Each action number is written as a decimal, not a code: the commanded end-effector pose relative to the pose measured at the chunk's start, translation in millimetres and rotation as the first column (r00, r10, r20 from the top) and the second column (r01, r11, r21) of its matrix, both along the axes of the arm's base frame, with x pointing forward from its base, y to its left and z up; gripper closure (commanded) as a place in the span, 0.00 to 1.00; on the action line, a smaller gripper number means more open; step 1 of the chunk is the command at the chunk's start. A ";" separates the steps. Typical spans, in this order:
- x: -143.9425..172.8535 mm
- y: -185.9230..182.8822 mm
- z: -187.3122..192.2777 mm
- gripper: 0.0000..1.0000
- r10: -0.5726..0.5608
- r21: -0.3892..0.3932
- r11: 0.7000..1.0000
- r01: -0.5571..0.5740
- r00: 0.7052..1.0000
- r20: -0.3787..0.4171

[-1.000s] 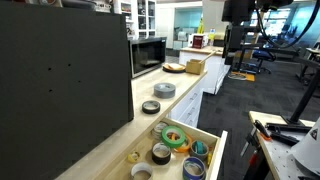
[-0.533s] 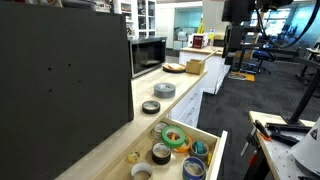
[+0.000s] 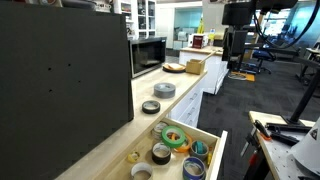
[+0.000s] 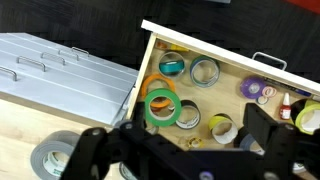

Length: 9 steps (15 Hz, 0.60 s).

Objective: Pick the black masking tape and put it in the drawer

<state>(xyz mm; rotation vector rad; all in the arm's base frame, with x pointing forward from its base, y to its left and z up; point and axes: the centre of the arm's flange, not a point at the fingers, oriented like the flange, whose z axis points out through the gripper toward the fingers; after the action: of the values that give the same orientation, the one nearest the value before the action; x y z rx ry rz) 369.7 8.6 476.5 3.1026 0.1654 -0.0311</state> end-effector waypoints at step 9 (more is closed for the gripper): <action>126.7 4.8 -71.5 0.00 0.189 -0.014 0.982 -0.189 0.981 0.039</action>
<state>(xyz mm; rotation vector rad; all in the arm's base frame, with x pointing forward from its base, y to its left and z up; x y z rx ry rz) 460.0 19.3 409.9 3.0802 0.3953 0.0410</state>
